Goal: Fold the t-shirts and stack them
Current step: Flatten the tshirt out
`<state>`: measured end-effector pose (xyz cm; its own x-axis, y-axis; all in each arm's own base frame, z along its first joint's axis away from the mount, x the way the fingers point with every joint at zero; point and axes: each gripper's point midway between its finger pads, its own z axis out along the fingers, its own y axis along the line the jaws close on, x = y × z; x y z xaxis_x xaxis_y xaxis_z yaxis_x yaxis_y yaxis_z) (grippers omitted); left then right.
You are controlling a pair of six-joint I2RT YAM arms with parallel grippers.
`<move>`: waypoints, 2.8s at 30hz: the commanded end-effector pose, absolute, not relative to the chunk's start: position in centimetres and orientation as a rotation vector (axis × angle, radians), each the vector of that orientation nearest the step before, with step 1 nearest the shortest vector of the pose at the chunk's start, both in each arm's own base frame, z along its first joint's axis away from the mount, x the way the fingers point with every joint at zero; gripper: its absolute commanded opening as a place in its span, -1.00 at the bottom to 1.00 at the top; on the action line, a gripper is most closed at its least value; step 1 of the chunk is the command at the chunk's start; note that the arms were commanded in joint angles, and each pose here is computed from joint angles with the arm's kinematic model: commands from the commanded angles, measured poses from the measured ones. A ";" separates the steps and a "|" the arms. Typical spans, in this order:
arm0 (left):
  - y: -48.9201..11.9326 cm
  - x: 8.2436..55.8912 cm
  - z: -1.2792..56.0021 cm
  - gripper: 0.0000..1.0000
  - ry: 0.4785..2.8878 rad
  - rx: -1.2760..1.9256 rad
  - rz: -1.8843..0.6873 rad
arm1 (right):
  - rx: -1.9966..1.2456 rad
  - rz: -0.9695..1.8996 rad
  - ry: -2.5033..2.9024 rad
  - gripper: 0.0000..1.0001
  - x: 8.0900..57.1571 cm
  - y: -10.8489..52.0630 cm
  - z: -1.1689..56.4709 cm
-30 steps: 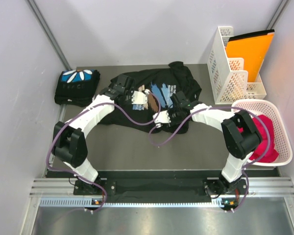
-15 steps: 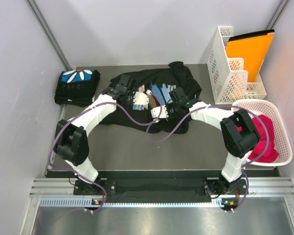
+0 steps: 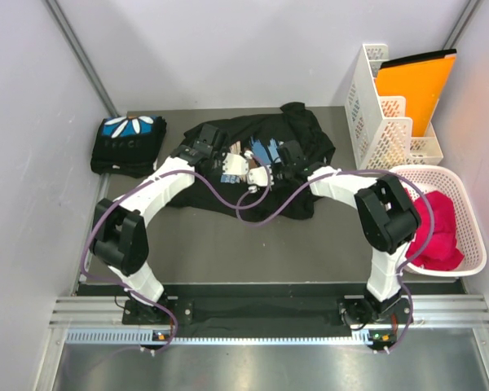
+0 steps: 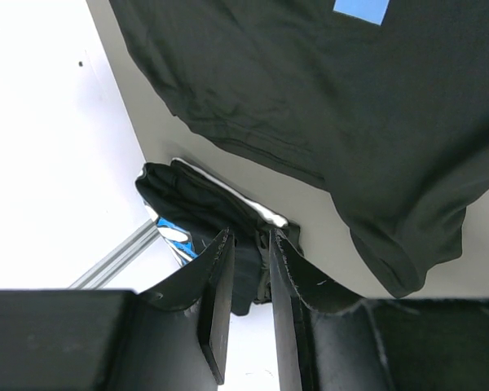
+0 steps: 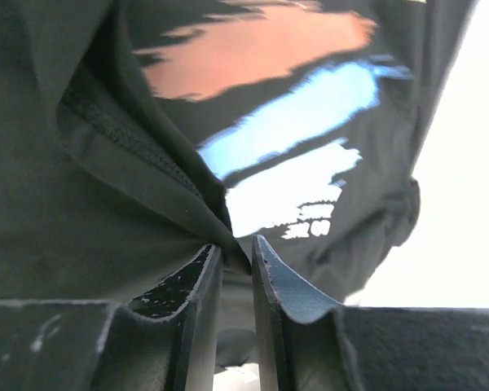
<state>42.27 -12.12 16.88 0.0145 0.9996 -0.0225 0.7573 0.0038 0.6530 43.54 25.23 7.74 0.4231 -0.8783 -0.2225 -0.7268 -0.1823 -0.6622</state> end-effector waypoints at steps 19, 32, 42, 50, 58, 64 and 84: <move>-12.8 42.5 18.0 -0.42 1.783 1.772 0.640 | -1.597 0.004 1.689 -0.21 50.5 24.3 13.4; -13.0 41.9 17.8 -0.42 1.785 1.798 0.620 | -1.652 0.489 1.953 -0.14 47.6 20.7 10.1; -12.1 40.1 14.6 -0.30 1.853 1.819 0.583 | -1.198 0.888 2.067 -0.14 47.9 21.5 10.9; -8.9 40.8 13.1 -0.31 1.911 1.780 0.607 | -1.136 0.944 2.099 -0.17 48.1 22.3 9.5; -4.5 41.8 12.4 -0.31 1.987 1.692 0.619 | -1.152 0.957 2.166 -0.18 47.7 23.4 6.9; -3.1 41.7 11.8 -0.32 2.020 1.681 0.613 | -1.207 0.959 2.151 -0.18 47.3 25.1 6.8; -3.4 41.8 12.3 -0.32 2.010 1.661 0.582 | -1.140 0.683 2.181 -0.21 50.4 24.4 7.8</move>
